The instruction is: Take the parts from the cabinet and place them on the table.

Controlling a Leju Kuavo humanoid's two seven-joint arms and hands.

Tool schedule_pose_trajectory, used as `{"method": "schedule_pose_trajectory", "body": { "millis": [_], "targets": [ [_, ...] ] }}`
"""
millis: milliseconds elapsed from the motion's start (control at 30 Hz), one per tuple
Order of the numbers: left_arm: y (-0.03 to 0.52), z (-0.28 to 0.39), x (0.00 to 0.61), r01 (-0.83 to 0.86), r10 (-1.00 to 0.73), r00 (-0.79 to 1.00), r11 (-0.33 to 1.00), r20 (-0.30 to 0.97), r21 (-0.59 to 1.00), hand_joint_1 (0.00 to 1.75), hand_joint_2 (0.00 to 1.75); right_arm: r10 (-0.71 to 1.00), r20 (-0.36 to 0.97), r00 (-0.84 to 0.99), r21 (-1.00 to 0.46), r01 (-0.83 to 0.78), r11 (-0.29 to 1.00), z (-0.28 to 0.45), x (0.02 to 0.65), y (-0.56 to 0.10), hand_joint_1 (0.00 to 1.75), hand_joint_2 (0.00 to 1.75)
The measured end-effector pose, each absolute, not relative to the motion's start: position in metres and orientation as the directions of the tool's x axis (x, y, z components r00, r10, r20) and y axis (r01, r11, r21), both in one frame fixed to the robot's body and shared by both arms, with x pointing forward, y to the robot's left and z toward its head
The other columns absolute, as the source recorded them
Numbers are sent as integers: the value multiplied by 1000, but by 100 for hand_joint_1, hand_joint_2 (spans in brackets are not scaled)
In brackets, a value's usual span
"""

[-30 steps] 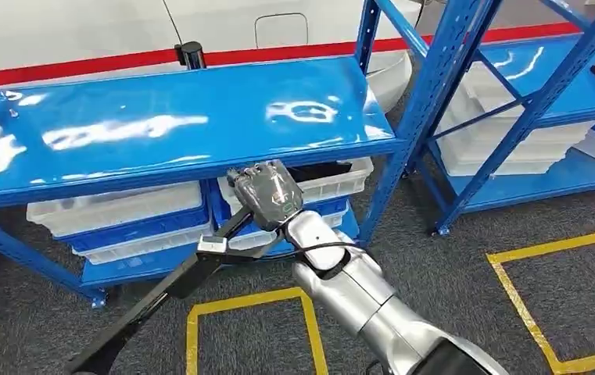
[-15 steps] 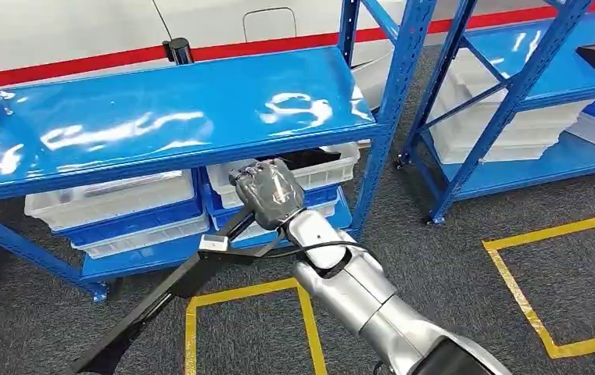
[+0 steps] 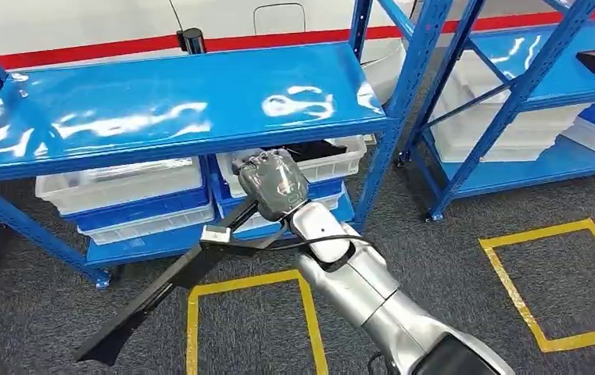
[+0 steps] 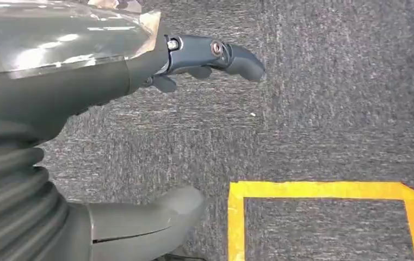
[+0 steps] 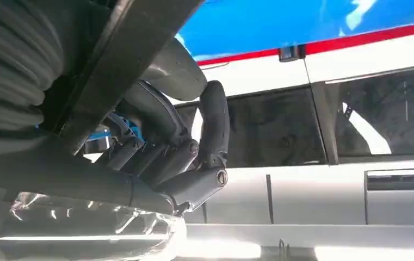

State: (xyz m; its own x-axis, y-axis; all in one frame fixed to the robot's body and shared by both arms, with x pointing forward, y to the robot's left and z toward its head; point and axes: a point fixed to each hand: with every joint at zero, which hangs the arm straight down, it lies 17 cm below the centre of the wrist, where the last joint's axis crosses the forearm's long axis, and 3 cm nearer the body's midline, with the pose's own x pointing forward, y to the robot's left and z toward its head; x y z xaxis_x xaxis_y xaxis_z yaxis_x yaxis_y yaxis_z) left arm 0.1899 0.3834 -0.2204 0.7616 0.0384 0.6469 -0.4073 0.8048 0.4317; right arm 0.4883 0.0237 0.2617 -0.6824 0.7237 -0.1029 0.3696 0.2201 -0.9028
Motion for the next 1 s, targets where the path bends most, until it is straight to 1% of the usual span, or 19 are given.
{"method": "schedule_pose_trajectory", "body": {
  "millis": [467, 1000],
  "targets": [
    [380, -221, 189, -400, 36, 766, 808, 642, 432, 0, 175, 728, -126, -674, -899, 388, 204, 265, 491, 21, 171, 175],
    [385, -219, 193, -401, 27, 761, 805, 648, 437, 0, 175, 736, -123, -665, -904, 381, 193, 259, 493, 15, 171, 175]
  ]
}}
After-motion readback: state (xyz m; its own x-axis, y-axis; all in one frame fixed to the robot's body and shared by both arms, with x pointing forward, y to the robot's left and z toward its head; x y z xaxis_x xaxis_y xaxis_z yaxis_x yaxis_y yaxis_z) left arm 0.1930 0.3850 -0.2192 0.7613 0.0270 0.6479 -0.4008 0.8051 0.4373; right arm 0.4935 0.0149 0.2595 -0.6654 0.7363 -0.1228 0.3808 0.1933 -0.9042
